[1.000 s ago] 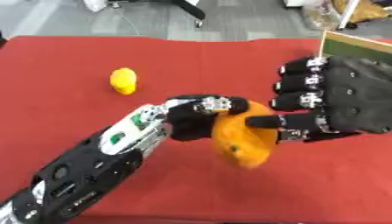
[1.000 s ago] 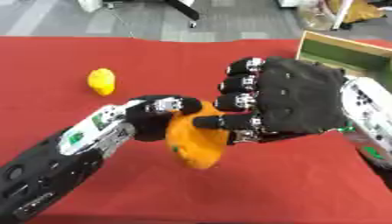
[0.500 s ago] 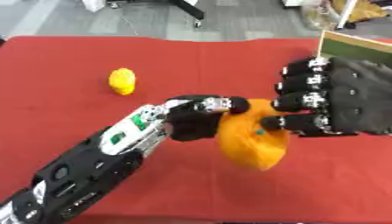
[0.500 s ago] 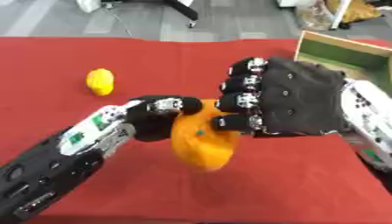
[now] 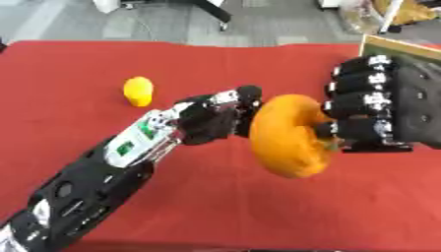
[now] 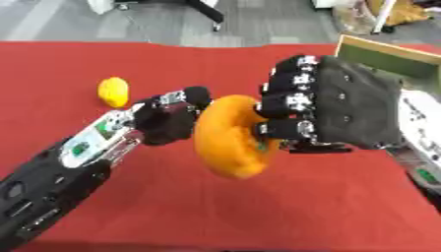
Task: Pick up the objects with one hand, pass them to the other hand, and then place them into the box on the other side of the table.
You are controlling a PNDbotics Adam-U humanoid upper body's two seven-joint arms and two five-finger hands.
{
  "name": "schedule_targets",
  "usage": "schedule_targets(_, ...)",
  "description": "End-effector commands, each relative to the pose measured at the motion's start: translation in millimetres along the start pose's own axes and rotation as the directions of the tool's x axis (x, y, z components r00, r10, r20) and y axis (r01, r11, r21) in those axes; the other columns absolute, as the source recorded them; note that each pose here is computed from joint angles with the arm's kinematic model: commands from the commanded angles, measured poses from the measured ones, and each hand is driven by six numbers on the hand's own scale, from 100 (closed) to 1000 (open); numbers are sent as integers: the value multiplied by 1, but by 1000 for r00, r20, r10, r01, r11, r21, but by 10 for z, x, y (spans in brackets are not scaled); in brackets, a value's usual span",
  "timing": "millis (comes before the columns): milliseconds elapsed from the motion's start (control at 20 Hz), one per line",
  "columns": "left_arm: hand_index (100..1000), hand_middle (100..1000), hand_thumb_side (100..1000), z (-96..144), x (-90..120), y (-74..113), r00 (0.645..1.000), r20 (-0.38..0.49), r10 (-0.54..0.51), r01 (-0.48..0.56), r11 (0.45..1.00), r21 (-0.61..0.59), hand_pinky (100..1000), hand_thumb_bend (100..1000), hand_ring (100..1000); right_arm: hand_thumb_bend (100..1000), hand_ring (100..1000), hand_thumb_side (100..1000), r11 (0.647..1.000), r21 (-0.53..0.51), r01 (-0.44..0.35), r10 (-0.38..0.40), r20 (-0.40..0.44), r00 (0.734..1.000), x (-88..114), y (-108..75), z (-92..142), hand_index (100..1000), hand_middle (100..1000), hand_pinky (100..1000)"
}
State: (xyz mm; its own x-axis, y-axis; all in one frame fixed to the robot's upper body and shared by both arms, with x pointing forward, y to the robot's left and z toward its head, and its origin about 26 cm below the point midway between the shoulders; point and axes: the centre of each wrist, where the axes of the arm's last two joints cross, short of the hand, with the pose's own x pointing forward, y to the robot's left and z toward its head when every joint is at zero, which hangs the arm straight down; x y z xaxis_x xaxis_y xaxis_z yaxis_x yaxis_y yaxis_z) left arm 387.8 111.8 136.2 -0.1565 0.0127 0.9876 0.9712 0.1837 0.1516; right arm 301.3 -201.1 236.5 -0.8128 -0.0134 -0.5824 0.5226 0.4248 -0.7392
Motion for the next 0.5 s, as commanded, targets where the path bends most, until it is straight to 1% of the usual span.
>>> schedule_targets(50, 742, 686, 887, 165, 82, 147, 999, 2, -53, 53, 996, 76, 723, 373, 707, 151, 220, 100, 999, -50, 13, -14, -11, 1000, -54, -137, 51, 409, 197, 100)
schedule_targets(200, 747, 691, 903, 341, 105, 244, 997, 7, -77, 75, 982, 173, 723, 390, 711, 109, 205, 100, 995, -79, 58, -64, -73, 995, -64, -198, 149, 405, 183, 100)
schedule_targets(300, 748, 690, 897, 487, 134, 301, 995, 15, -95, 88, 964, 251, 723, 390, 712, 100, 193, 100, 992, -92, 81, -93, -128, 987, -75, -265, 245, 401, 172, 100)
schedule_targets(400, 744, 681, 881, 659, 172, 337, 993, 36, -113, 94, 936, 339, 722, 386, 707, 100, 184, 100, 990, -103, 100, -119, -200, 973, -84, -354, 369, 398, 162, 100)
schedule_targets(500, 741, 672, 865, 822, 208, 340, 990, 57, -130, 95, 904, 417, 719, 379, 698, 100, 180, 100, 990, -99, 96, -120, -277, 953, -108, -479, 493, 397, 158, 100)
